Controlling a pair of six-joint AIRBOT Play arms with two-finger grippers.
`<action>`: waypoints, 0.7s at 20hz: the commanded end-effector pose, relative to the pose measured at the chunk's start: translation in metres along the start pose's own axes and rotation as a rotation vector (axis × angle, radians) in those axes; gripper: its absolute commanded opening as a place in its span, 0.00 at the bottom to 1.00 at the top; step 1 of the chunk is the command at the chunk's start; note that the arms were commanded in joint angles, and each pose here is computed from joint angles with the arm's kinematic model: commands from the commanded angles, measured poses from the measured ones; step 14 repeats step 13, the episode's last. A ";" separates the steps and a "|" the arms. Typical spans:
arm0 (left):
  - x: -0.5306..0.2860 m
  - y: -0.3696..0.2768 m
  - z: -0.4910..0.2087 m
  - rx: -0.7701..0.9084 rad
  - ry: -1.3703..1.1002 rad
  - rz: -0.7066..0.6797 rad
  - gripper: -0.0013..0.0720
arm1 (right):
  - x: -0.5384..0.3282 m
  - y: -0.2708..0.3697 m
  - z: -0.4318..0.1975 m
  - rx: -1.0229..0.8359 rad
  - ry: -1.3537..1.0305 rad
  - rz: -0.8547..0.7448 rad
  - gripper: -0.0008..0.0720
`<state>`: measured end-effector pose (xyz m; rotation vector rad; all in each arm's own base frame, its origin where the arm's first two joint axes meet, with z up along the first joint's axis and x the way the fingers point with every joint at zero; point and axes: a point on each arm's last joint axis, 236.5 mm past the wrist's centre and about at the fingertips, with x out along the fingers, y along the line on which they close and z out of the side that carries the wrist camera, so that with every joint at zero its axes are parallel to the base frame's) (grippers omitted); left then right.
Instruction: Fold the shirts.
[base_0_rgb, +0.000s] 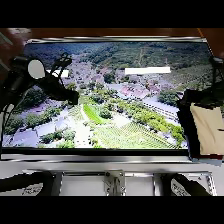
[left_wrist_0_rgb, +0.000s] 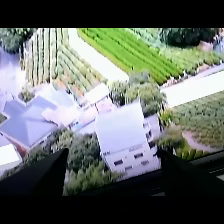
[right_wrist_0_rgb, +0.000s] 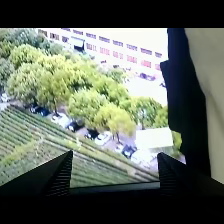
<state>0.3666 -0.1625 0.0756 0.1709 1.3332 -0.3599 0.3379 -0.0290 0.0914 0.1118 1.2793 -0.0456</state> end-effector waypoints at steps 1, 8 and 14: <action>0.010 0.000 0.010 -0.023 -0.027 0.014 0.91 | 0.027 0.011 -0.011 -0.016 0.114 0.010 0.90; 0.026 0.000 0.011 -0.023 -0.040 0.014 0.91 | 0.029 0.011 -0.011 -0.016 0.116 0.010 0.90; 0.030 0.001 0.007 -0.024 -0.026 0.015 0.91 | 0.029 0.011 -0.011 -0.016 0.116 0.010 0.90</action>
